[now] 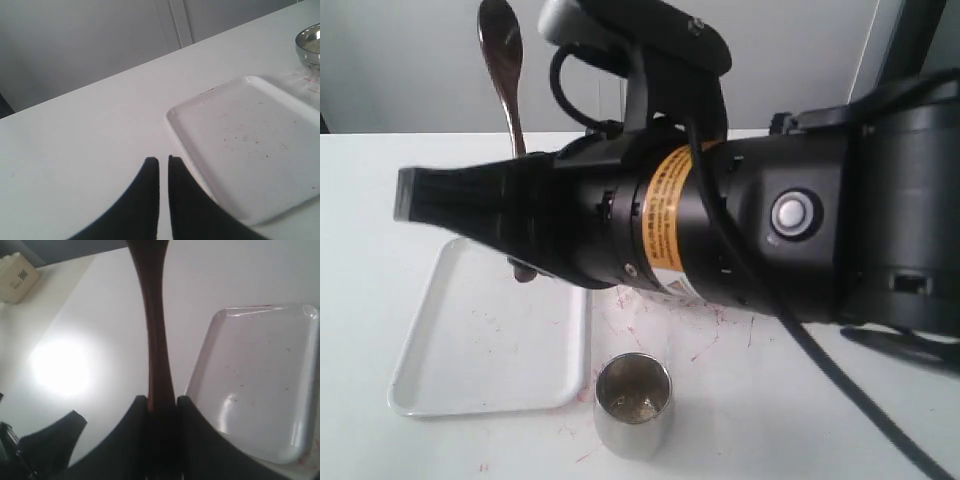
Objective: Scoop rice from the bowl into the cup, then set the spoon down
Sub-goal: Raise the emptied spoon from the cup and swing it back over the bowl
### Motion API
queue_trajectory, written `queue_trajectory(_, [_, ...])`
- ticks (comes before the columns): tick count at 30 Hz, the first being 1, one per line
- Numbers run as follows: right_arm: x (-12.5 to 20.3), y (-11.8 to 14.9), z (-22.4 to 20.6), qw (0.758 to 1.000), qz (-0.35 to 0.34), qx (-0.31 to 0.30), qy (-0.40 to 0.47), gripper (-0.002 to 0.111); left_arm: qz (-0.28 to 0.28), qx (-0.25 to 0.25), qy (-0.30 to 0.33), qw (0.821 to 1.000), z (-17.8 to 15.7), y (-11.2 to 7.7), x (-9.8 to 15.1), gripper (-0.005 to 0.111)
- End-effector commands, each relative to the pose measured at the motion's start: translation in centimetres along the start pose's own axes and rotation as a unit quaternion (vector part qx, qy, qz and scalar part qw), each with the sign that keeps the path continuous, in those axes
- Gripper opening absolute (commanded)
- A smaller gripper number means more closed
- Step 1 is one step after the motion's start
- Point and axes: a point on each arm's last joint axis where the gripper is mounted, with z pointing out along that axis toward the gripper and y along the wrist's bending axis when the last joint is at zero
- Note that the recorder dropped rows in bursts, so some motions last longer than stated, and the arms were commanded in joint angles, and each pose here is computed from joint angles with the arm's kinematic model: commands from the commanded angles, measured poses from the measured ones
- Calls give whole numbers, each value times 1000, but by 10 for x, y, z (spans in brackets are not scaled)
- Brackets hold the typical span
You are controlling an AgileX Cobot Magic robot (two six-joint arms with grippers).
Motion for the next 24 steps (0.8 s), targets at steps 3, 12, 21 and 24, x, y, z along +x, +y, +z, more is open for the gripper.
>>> queue_trajectory(3, [-16, -6, 0, 995, 85, -36, -26, 0, -4, 1, -5, 1000, 0, 0, -2, 14])
queue_trajectory(12, [-25, -11, 14, 981, 174, -83, -28, 0, -4, 1, -5, 1000, 0, 0, -2, 14])
queue_trajectory(21, [-30, -4, 34, 979, 178, -98, -24, 0, -4, 1, -5, 1000, 0, 0, -2, 14])
queue_trajectory(24, [-33, -1, 41, 979, 175, -99, -25, 0, -4, 1, -5, 1000, 0, 0, -2, 14])
